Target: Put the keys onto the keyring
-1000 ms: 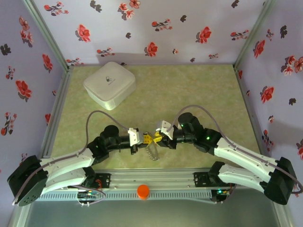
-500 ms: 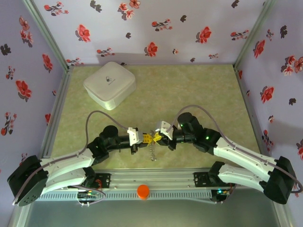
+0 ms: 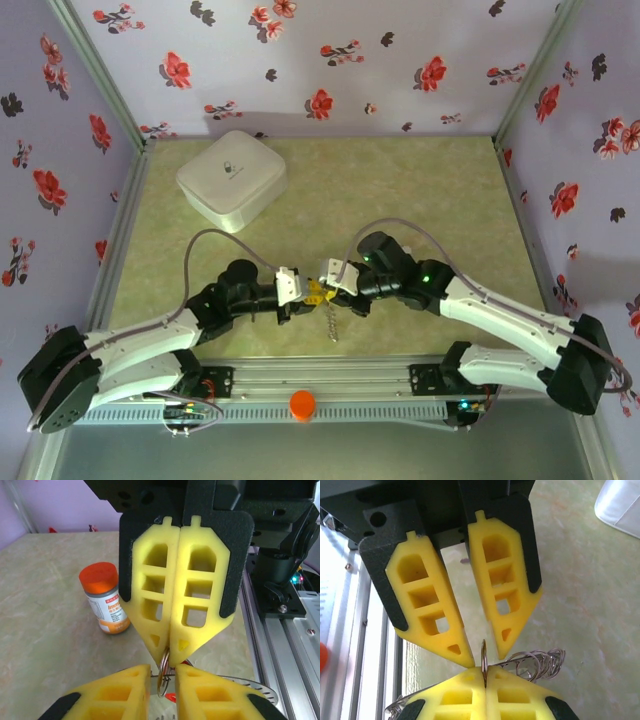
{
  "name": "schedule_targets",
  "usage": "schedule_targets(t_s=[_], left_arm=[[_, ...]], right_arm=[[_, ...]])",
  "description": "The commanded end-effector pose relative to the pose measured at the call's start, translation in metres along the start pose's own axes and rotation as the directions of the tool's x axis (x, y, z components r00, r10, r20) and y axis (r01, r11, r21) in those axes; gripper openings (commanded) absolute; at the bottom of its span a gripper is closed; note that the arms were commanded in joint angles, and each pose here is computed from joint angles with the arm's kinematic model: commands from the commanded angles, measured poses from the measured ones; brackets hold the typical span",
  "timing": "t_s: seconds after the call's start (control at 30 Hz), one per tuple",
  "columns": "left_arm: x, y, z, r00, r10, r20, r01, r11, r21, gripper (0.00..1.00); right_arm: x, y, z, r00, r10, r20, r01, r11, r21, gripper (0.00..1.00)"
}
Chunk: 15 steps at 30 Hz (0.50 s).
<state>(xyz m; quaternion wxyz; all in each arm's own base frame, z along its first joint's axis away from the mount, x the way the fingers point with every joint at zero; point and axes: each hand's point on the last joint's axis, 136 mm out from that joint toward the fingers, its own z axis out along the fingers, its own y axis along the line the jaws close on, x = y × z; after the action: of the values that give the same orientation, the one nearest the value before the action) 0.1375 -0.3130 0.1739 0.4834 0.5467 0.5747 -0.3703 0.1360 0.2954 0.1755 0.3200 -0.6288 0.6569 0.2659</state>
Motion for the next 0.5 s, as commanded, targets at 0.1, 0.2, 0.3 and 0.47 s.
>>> schedule_targets(t_s=[0.1, 0.2, 0.3, 0.47], left_arm=[[-0.006, -0.001, 0.005, 0.999, 0.044, -0.022, -0.044, 0.999, 0.027, 0.04], [-0.007, -0.003, 0.004, 0.999, 0.049, -0.023, -0.048, 0.998, 0.038, 0.0], [-0.009, -0.003, 0.003, 0.998, 0.058, -0.013, -0.057, 0.998, 0.035, 0.0], [-0.013, 0.0, 0.001, 0.996, 0.076, 0.037, -0.076, 0.997, 0.0, 0.0]], right_arm=[[-0.016, 0.006, -0.002, 0.997, -0.078, -0.001, 0.078, 0.997, -0.026, 0.0], [-0.018, 0.006, -0.003, 0.998, -0.066, 0.004, 0.066, 0.997, -0.03, 0.07], [-0.019, -0.002, -0.009, 0.998, 0.02, 0.055, -0.02, 1.0, -0.004, 0.25], [-0.007, -0.005, -0.019, 0.989, 0.096, 0.117, -0.1, 0.995, 0.025, 0.37]])
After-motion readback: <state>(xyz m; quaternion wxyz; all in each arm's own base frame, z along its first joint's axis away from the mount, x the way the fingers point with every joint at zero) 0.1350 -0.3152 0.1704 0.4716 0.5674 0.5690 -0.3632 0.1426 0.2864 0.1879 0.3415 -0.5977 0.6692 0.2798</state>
